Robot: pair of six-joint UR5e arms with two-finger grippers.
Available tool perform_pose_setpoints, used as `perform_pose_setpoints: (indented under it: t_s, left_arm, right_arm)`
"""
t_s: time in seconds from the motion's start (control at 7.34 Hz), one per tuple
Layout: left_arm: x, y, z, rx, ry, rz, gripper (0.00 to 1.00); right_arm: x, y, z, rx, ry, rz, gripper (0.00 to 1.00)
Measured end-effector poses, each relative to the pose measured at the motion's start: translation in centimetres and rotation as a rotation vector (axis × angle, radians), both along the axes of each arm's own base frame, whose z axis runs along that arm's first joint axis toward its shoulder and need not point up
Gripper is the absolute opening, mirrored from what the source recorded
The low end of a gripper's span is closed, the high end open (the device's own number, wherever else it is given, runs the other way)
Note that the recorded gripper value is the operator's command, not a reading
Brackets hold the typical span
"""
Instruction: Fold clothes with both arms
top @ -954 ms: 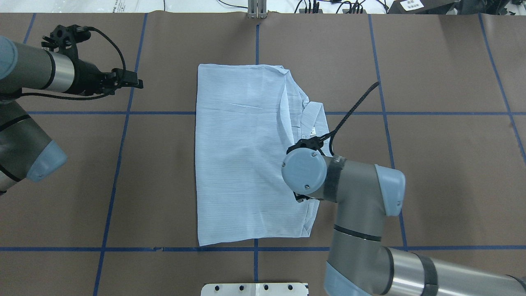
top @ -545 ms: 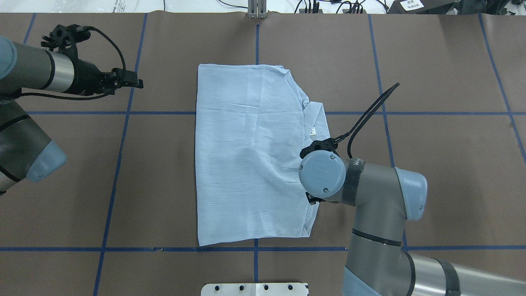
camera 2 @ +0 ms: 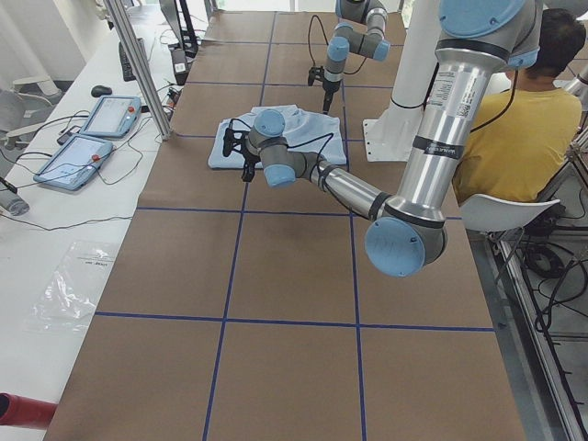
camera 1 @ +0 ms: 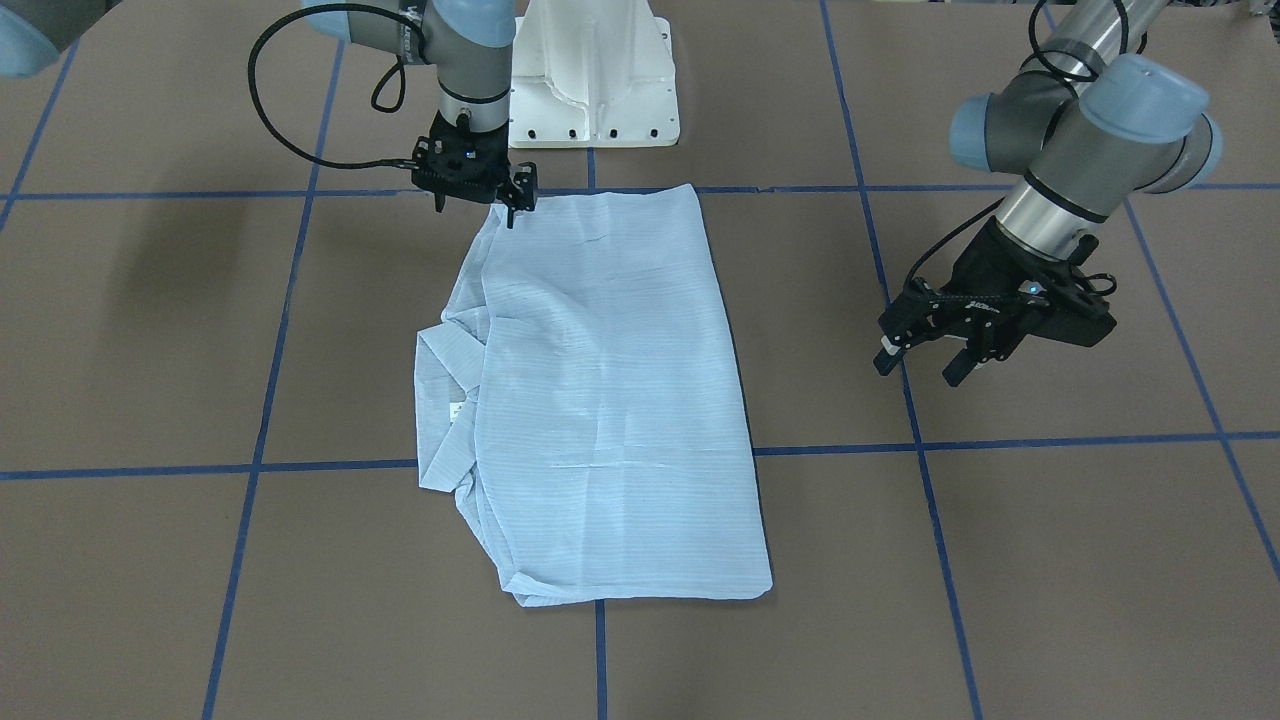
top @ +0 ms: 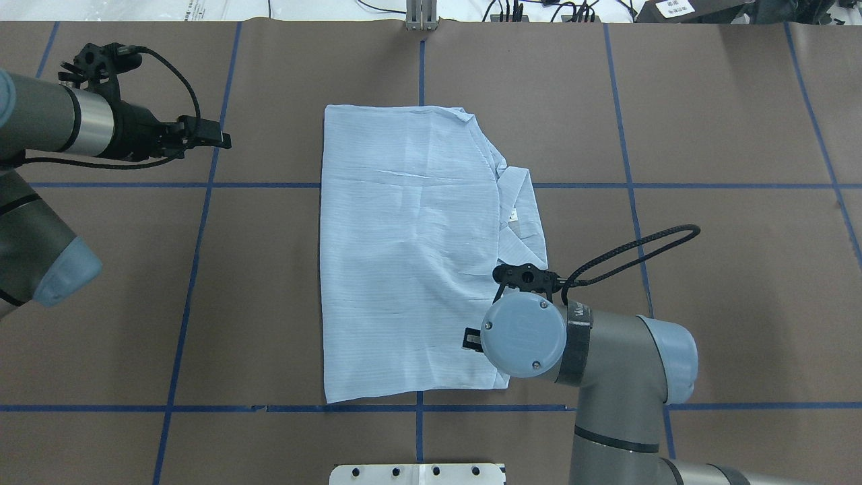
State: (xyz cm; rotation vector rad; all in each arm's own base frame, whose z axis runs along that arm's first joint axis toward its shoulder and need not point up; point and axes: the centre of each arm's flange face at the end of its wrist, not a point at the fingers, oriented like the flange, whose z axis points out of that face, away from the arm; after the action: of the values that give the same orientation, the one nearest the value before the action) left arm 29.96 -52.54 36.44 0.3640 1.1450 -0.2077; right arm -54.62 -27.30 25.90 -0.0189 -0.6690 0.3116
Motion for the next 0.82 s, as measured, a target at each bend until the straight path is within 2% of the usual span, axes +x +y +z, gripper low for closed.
perform_pose_setpoints:
  t_s: [0.41,0.68,0.82]
  left_arm:
    - [0.6,0.1,0.6,-0.012,-0.01,0.014,1.0]
    - [0.8,0.2,0.5,-0.012,-0.006,0.021,1.0]
    - [0.8,0.3,0.2,-0.02,0.003,0.022,1.0]
  right_arm:
    - [-0.9,2.4,0.9,-0.238,-0.181,0.266,0.98]
    - [-0.8,2.9,1.9,-0.38,-0.221,0.429,0.88]
    - [-0.9,2.8,2.2,-0.428,-0.228,0.505,0.85]
